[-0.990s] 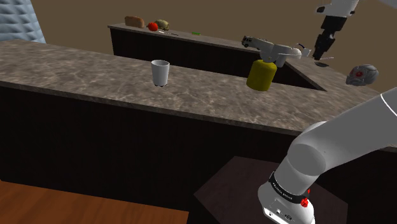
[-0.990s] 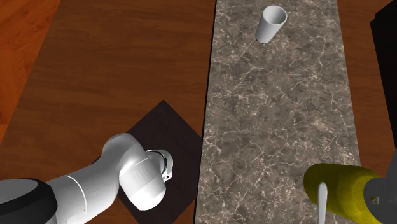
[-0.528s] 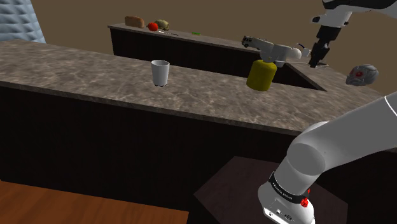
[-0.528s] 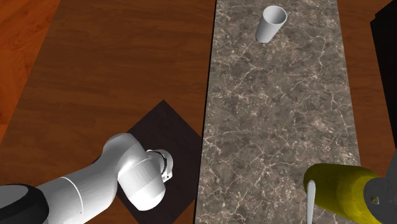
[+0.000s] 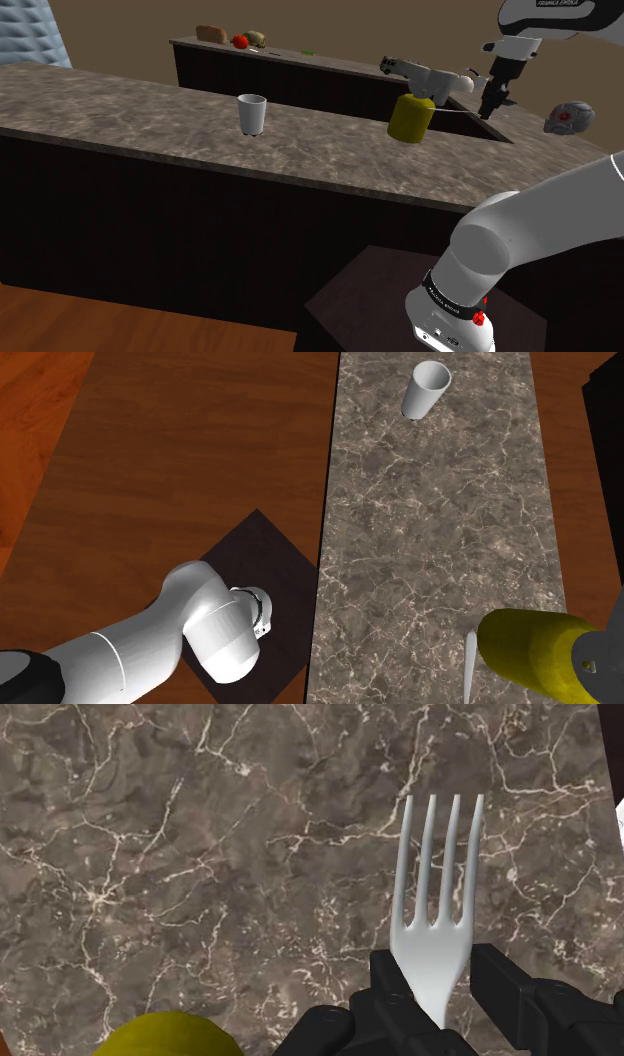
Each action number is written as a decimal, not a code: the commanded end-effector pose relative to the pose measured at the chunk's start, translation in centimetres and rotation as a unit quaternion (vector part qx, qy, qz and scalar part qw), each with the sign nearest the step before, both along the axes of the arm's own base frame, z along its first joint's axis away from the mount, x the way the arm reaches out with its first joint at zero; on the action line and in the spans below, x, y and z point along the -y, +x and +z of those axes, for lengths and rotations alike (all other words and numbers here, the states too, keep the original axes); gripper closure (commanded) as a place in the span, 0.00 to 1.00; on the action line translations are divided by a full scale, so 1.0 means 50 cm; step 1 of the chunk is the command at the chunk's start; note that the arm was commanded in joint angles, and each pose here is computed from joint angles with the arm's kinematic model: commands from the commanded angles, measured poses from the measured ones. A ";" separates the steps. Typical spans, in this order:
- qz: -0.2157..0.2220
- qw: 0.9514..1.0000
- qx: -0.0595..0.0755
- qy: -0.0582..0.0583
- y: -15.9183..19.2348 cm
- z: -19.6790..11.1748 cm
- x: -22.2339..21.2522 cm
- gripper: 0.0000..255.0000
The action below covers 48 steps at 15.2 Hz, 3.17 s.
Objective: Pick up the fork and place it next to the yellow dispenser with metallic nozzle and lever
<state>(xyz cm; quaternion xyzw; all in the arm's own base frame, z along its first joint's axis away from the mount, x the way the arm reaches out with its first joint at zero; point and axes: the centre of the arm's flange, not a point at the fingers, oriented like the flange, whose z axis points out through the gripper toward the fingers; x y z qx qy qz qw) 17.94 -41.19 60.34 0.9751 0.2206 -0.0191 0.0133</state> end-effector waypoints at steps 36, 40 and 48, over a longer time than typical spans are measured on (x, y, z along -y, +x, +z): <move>0.000 1.000 0.000 0.000 0.000 -0.376 0.000 1.00; 0.000 1.000 0.000 0.000 0.000 -0.376 0.000 1.00; 0.000 1.000 0.000 0.000 0.000 -0.376 0.000 0.00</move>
